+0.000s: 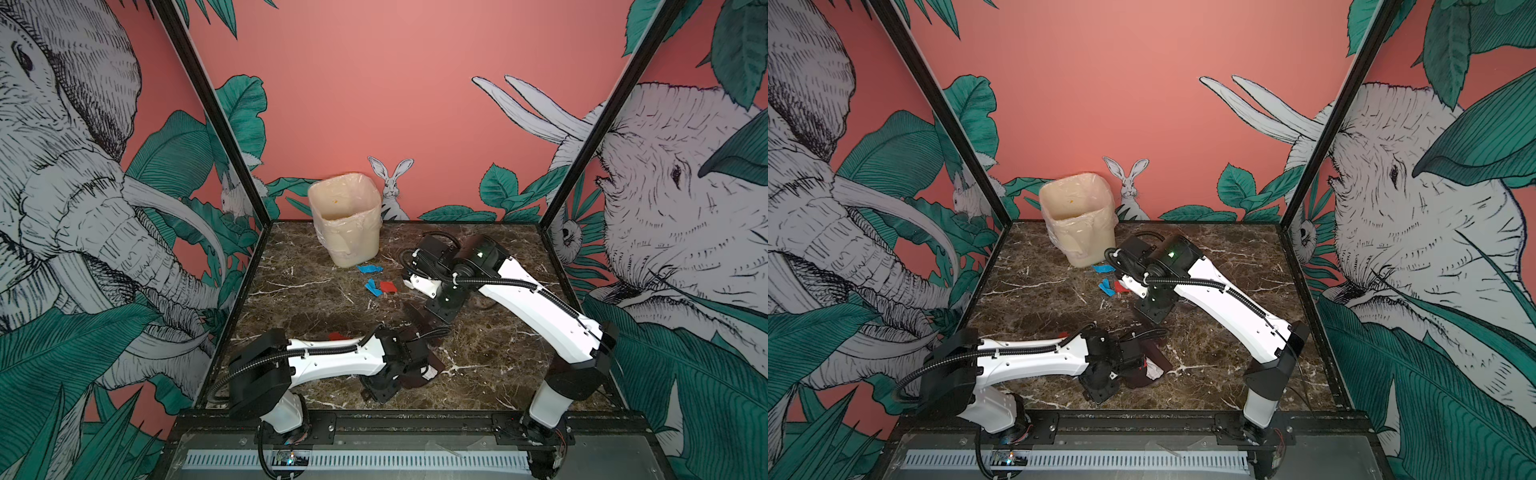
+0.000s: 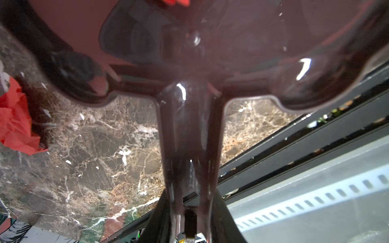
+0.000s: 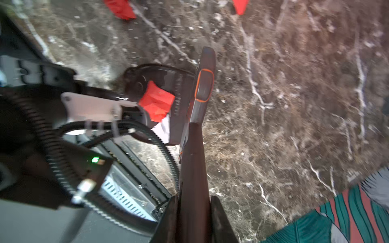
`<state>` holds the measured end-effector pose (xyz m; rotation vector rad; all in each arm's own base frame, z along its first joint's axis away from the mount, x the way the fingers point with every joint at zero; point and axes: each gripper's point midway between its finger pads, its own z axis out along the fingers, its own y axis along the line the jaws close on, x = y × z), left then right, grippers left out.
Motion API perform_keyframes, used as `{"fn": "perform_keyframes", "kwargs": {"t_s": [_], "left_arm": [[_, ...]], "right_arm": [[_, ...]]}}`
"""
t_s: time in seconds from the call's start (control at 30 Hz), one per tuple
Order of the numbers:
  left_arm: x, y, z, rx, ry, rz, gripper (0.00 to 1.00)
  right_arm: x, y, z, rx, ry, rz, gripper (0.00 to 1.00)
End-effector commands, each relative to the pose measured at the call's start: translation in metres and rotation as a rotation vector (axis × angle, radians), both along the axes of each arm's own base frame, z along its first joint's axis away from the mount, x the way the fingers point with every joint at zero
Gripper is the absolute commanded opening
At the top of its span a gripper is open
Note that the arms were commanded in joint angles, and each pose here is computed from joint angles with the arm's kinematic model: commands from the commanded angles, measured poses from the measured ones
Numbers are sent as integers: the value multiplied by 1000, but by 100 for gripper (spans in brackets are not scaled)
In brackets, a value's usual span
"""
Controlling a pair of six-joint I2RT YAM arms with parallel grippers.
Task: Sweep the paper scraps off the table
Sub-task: 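Draw the brush back with the right gripper while the left gripper lifts the dustpan, then carry the dustpan toward the beige bin with the left gripper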
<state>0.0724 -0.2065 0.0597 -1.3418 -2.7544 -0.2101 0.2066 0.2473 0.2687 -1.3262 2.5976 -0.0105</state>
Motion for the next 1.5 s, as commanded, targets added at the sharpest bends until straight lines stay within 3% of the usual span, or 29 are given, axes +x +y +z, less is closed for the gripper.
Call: {"fn": "perform_keyframes", "kwargs": {"t_s": [0.0,0.23,0.43,0.7,1.03,1.27,1.47], "left_arm": [[3,4,4,-4,-25,14,0],[15,0,19,-75,-112,39,0],[29,6,41,-119,-202,72,0],[50,30,85,-249,-259,234,0],[80,105,133,-206,-380,484,0],[90,127,162,-201,-431,565,0],[101,145,172,-226,-401,665,0]], "right_arm": [[6,-39,16,-48,-78,-81,0],[21,-72,25,70,-147,-221,0],[25,-97,17,92,-159,-299,0],[16,-93,-3,150,-74,-297,0],[12,-85,-7,208,-39,-279,0],[9,-83,-9,218,-12,-258,0],[6,-79,-8,256,-8,-238,0]]}}
